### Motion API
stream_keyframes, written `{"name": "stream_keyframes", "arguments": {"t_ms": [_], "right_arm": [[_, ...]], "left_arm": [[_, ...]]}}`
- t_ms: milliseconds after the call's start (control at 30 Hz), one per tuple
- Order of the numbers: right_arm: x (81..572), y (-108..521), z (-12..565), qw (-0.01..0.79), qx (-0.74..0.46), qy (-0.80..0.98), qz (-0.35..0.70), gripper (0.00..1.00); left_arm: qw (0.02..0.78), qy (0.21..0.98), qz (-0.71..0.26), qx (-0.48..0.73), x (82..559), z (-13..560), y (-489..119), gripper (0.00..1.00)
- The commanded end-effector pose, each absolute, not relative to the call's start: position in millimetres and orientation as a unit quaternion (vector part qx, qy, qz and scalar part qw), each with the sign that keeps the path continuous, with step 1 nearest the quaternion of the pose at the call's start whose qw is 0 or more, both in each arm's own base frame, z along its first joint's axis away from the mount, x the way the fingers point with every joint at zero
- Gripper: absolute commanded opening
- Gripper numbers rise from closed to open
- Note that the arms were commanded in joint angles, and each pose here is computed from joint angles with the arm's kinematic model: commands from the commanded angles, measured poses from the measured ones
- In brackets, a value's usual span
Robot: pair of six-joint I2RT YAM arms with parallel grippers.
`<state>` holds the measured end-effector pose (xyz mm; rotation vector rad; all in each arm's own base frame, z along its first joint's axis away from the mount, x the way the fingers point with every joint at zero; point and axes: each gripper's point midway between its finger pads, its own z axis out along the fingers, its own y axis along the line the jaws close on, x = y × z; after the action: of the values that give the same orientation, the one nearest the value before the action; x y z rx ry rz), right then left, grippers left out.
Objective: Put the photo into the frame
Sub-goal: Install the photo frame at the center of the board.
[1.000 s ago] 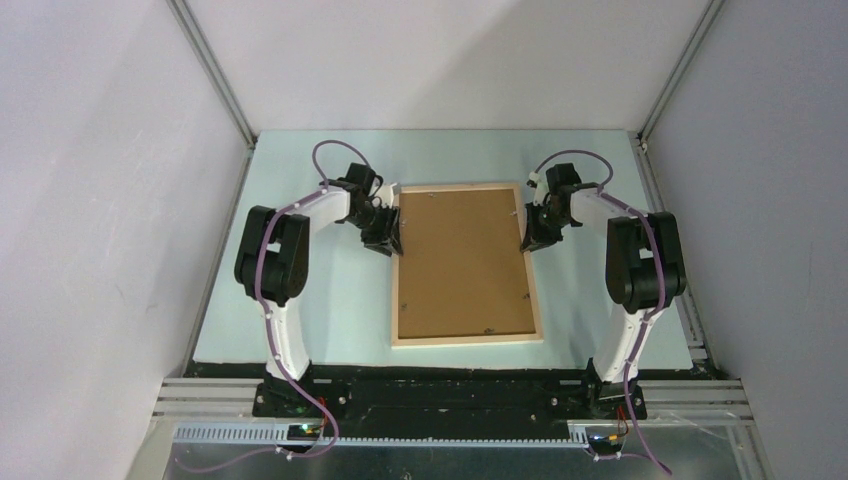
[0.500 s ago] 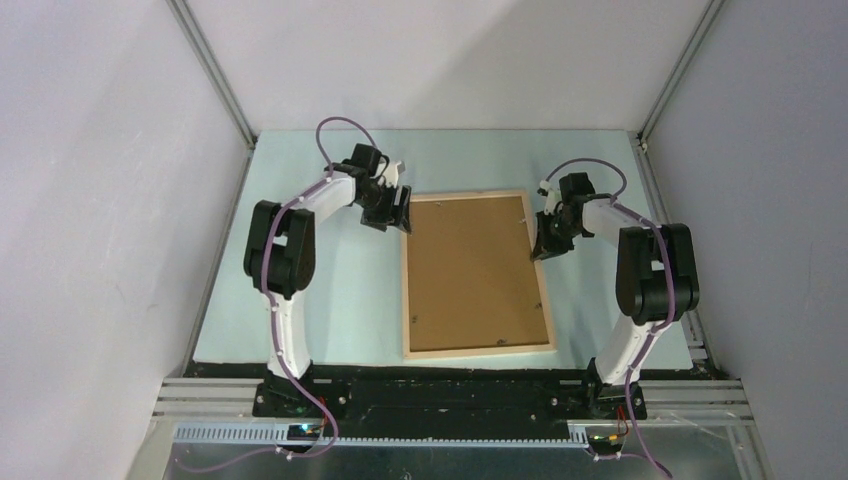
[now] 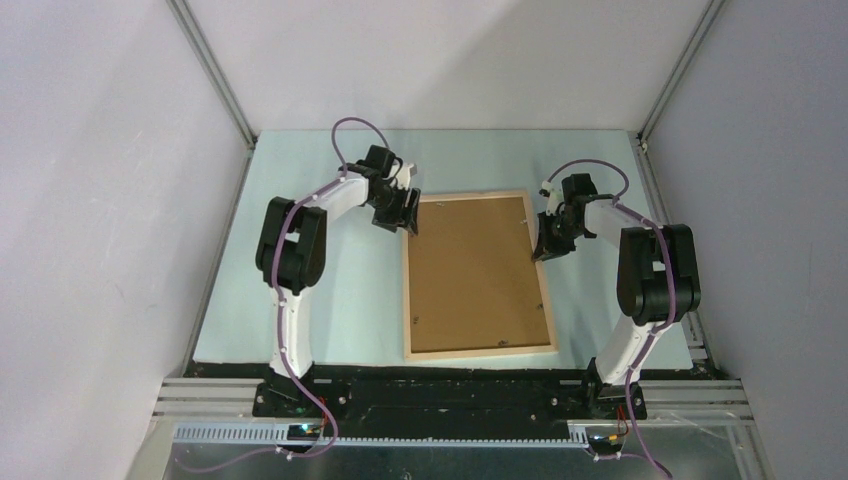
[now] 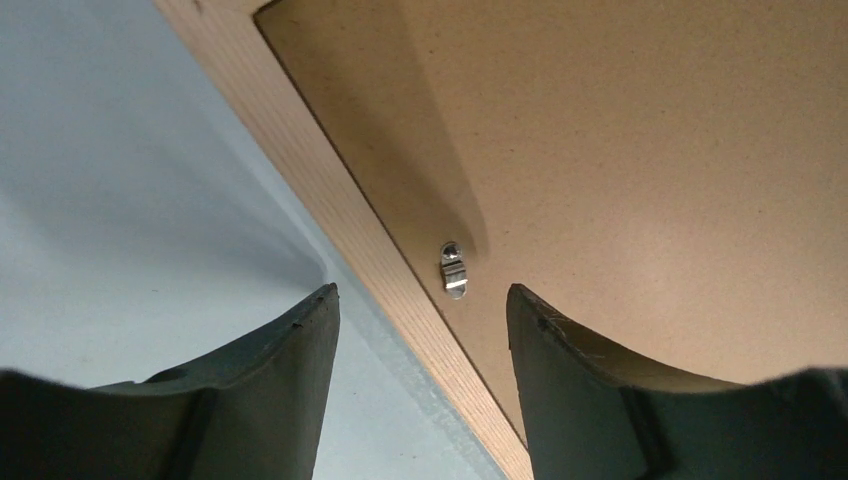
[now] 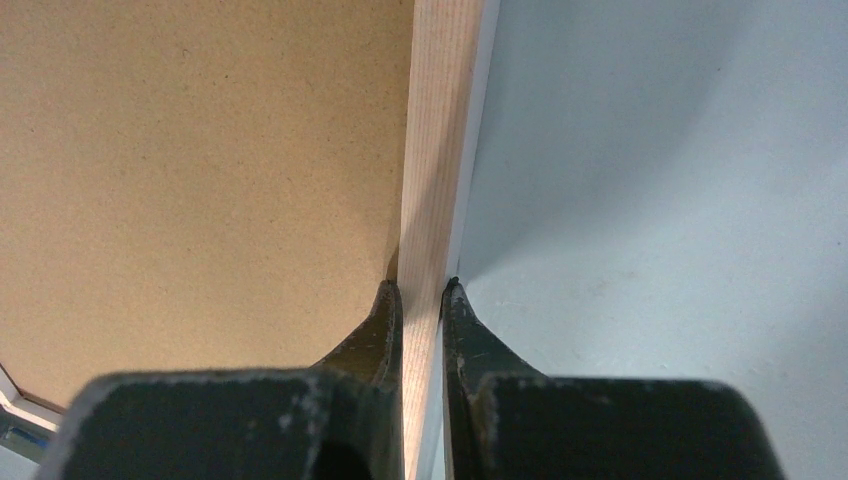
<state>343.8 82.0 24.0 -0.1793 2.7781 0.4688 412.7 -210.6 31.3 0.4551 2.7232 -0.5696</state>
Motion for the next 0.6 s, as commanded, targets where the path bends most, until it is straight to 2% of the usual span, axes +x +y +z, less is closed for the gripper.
{"name": "stream_keyframes", "arguments": {"t_ms": [0, 333, 567], "right_arm": [[331, 81, 26, 0.143, -0.071, 0.972, 0.173, 0.00], [331, 82, 24, 0.141, -0.070, 0.972, 0.177, 0.00], [331, 83, 24, 0.140, -0.070, 0.971, 0.179, 0.00]], "left_arm": [[0.190, 0.950, -0.188, 0.162, 428, 43, -219, 0.64], [0.193, 0.955, -0.156, 0.160, 428, 37, -217, 0.52], [0.189, 0.957, -0.148, 0.164, 426, 30, -221, 0.49]]}}
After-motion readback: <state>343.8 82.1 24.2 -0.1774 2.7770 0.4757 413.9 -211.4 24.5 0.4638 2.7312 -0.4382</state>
